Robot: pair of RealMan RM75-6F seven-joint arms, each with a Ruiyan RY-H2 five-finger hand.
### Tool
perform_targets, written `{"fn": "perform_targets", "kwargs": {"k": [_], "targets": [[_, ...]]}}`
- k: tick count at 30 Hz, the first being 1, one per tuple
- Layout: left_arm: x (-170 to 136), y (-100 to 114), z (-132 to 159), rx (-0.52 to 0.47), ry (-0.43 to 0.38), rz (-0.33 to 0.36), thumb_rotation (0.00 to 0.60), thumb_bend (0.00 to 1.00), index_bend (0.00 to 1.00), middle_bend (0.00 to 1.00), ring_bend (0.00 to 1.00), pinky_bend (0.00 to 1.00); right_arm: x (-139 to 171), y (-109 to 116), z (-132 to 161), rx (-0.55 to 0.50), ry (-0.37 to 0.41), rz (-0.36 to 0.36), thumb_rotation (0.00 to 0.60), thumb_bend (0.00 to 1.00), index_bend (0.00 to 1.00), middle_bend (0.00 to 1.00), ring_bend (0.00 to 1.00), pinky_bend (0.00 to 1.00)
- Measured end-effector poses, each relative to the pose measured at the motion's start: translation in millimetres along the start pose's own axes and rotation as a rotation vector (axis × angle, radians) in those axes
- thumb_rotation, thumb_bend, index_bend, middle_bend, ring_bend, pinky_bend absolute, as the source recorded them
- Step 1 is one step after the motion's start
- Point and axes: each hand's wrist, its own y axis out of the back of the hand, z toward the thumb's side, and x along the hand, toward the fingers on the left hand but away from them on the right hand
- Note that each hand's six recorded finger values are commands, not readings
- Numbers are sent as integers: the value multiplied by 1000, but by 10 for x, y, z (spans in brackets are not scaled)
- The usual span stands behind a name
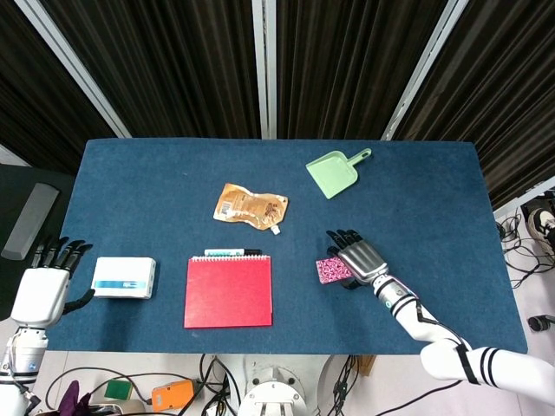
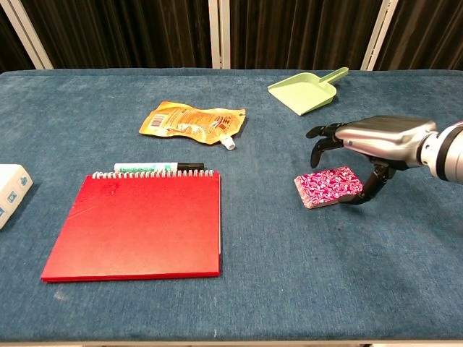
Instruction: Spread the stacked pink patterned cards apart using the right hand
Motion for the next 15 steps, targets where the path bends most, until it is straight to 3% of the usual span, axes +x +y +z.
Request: {"fn": "perform_targets", "kwargs": {"k": [10,15], "targets": [[-8,-12,-15,2,4,-1,600,105,196,177,111,53,-62,-48,-1,-10,-9,11,556,469,411,45,0,125],[-3,-9,-13,3,3,2,600,105,196,177,112,52,-70,-40,-2,-25,-11,9,583,491,507,102,0,131]]}}
